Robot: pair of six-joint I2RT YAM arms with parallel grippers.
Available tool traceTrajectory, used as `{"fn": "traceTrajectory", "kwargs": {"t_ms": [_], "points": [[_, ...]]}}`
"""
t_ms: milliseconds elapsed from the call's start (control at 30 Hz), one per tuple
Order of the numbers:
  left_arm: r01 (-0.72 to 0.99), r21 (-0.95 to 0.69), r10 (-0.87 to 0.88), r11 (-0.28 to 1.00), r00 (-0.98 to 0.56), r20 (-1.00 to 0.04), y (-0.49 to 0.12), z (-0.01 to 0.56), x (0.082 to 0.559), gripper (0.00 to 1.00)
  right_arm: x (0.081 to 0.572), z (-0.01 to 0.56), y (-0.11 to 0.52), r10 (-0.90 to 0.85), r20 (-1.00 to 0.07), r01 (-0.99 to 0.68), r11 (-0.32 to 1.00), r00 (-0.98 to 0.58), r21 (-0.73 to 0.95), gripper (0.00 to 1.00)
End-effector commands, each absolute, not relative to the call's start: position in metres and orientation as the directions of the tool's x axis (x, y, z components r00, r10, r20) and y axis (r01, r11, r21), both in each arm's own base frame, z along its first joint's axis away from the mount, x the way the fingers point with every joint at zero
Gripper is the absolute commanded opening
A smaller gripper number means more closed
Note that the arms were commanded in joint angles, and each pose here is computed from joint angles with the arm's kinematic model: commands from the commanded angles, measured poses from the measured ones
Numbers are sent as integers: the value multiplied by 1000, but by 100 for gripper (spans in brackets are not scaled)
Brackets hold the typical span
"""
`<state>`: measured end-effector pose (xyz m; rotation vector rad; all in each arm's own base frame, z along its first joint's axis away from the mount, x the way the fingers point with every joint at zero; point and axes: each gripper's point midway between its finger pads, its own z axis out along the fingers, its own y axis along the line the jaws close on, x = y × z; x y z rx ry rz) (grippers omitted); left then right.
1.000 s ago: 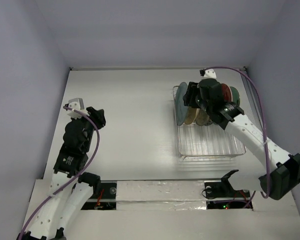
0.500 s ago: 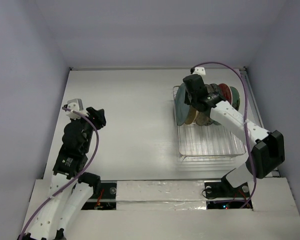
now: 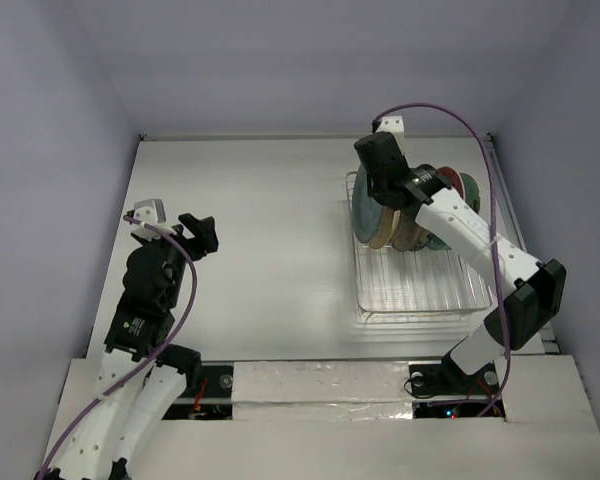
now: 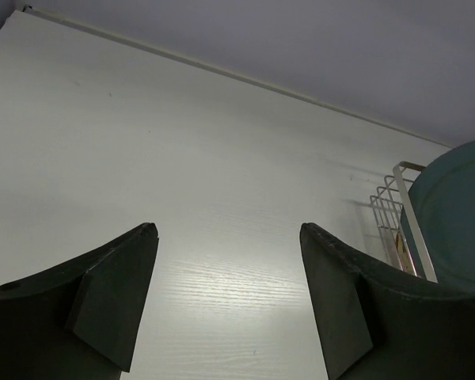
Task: Unload the plates from the dish rack
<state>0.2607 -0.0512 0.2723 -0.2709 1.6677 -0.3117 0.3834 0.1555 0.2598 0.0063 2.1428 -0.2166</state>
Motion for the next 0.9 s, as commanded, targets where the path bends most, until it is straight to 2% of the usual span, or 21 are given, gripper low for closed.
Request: {"fn": "traceTrajectory", "kwargs": {"t_ms": [0, 133, 233, 267, 367, 400, 467, 500, 567, 667, 867], "points": [[20, -367, -363, 930, -97, -927, -53, 276, 261, 70, 380, 383, 147, 52, -961, 168, 986, -273, 6, 0], [21, -367, -364, 930, -94, -927, -53, 276, 261, 70, 360, 430, 145, 105, -977, 126, 989, -187, 82, 0], [24, -369, -366, 929, -87, -926, -53, 278, 259, 71, 352, 448, 174, 206, -969, -41, 976, -139, 214, 0], [24, -369, -366, 929, -87, -926, -53, 278, 259, 71, 349, 447, 201, 238, -958, -176, 948, -162, 266, 0], [23, -369, -365, 929, -90, -927, -53, 278, 260, 71, 360, 417, 262, 370, -900, -345, 834, -231, 431, 0], [22, -368, -365, 929, -91, -927, -53, 277, 260, 71, 358, 414, 291, 430, -859, -420, 749, -280, 512, 0], [22, -368, -365, 929, -91, -927, -53, 277, 259, 71, 370, 392, 326, 444, -821, -461, 681, -358, 569, 0], [23, -369, -365, 929, -90, -927, -52, 278, 259, 71, 373, 403, 340, 497, -794, -487, 628, -350, 608, 0], [26, -371, -367, 928, -83, -926, -52, 279, 258, 71, 394, 378, 359, 501, -773, -454, 625, -390, 635, 0], [30, -374, -371, 927, -72, -926, -51, 282, 256, 70, 406, 369, 382, 527, -737, -447, 586, -423, 676, 0], [33, -374, -372, 927, -65, -926, -51, 284, 254, 70, 437, 289, 409, 482, -721, -348, 650, -498, 675, 0]]}}
